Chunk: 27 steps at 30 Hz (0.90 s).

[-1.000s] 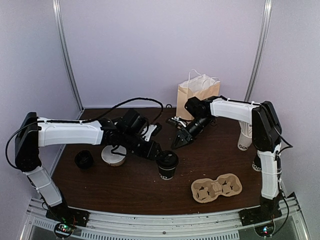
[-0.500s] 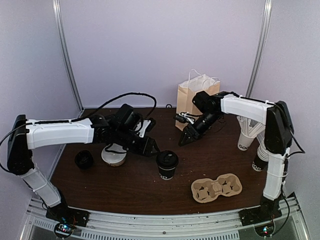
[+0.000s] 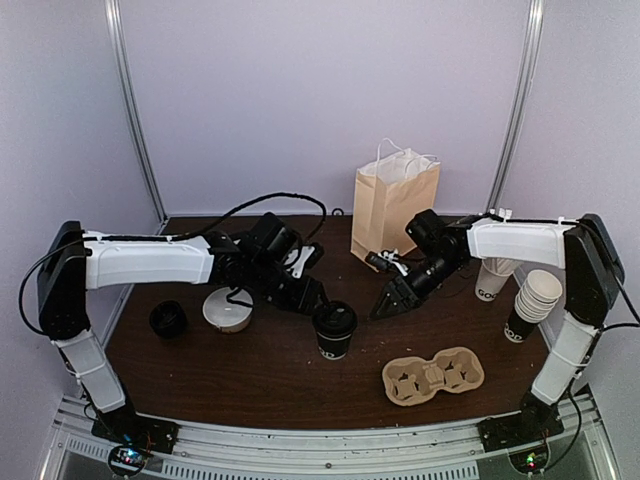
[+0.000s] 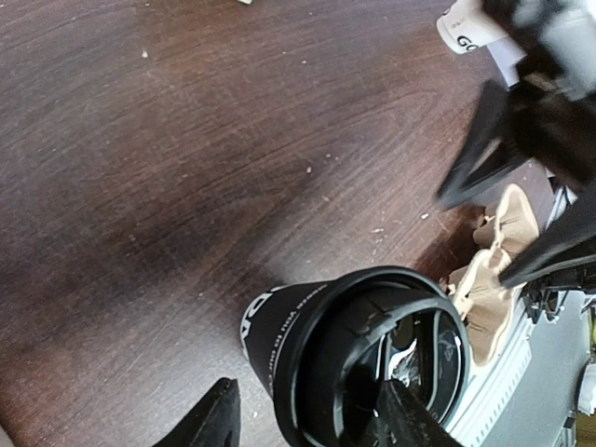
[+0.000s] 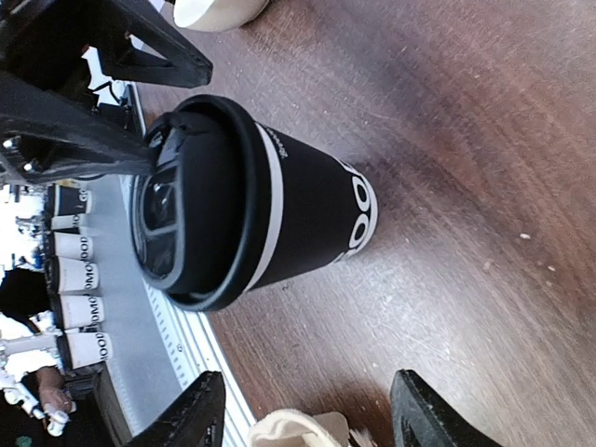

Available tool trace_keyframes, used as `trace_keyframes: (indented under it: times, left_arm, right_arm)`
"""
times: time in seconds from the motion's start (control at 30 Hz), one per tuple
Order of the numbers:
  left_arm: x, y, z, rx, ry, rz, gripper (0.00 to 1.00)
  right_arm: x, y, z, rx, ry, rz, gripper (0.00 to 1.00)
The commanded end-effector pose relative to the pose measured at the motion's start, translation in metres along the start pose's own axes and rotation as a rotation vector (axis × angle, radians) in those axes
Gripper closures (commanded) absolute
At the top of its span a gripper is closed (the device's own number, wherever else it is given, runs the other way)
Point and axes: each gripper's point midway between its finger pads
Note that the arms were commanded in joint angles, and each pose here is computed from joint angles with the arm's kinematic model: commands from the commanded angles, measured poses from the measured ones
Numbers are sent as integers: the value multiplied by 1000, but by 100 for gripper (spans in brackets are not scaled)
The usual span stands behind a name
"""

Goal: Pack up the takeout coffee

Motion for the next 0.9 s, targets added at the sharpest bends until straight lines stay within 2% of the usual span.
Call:
trace_keyframes:
  times: [0.0, 0.2, 0.47, 0.73, 0.87]
  left_arm:
    - [-13, -2, 13, -33, -20, -71, 48]
    - [-13, -2, 9, -29, -4, -84, 50]
    - [-7, -8, 1, -7, 15, -70, 53]
    - [-15, -2, 3, -15, -3, -111, 52]
    - [-23, 7, 9, -41, -39, -136, 48]
  right_arm:
    - [17, -16, 9, 3, -14, 129, 38]
    - [27, -36, 9, 74, -68, 259, 42]
    - [31, -41, 7, 87, -81, 308, 44]
    - [37, -29, 1, 82, -24, 265, 43]
    - [39, -33, -5, 89, -2, 233, 38]
Point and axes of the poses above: each gripper's point midway between its finger pads, its own y axis back along the fingers, its own x axis along the line the jaws close on, z = x × y, and after that the axes turned 2 degrees about -y, right-handed
